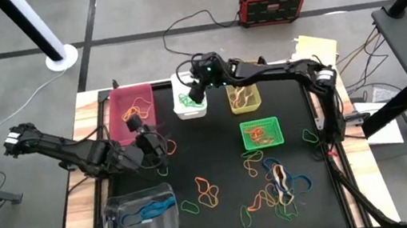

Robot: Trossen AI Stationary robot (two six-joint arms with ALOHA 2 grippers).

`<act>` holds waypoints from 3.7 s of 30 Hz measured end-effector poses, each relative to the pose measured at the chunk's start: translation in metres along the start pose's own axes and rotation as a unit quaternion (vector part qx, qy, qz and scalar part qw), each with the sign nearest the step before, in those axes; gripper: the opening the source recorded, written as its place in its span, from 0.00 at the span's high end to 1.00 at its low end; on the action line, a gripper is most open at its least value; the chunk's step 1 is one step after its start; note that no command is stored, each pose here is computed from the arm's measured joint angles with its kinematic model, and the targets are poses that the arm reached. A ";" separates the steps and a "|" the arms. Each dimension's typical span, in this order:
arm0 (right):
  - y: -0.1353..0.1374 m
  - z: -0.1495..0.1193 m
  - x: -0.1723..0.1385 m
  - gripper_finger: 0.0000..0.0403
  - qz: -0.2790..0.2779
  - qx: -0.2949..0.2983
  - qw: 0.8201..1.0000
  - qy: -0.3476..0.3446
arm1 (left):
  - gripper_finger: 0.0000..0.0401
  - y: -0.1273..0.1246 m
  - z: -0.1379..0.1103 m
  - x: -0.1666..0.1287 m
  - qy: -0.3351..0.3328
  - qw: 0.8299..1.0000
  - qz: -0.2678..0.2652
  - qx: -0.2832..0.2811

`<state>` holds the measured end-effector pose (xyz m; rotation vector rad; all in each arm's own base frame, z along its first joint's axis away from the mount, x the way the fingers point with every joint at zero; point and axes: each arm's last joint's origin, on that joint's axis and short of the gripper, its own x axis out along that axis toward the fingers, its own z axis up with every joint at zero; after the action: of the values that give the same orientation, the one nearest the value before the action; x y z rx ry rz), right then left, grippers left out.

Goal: Sort rubber bands into baskets
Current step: Put the orange rubber band into the green bin

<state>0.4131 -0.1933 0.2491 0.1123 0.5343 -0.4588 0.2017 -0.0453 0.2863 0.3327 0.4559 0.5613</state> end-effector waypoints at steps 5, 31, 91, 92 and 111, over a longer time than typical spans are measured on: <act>0.028 -0.012 -0.030 0.65 0.078 -0.046 0.996 0.007 | 0.59 -0.006 0.000 -0.001 0.001 0.994 -0.104 -0.014; 0.079 -0.068 -0.147 0.69 0.161 -0.074 0.977 -0.123 | 0.63 0.005 -0.015 0.044 0.175 0.954 -0.161 -0.181; 0.081 -0.077 -0.135 0.69 0.160 -0.078 0.979 -0.096 | 0.76 -0.062 -0.086 0.161 0.545 0.828 -0.058 -0.115; 0.081 -0.077 -0.135 0.69 0.160 -0.078 0.979 -0.096 | 0.79 -0.061 -0.086 0.161 0.545 0.829 -0.061 -0.112; 0.080 -0.082 -0.134 0.69 0.159 -0.086 0.979 -0.090 | 1.00 -0.052 -0.057 0.145 0.464 0.870 -0.159 -0.059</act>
<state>0.3088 -0.0511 0.2464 -0.0097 0.3671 -0.1073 0.3050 0.0061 0.1699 -0.1655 1.3756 0.3919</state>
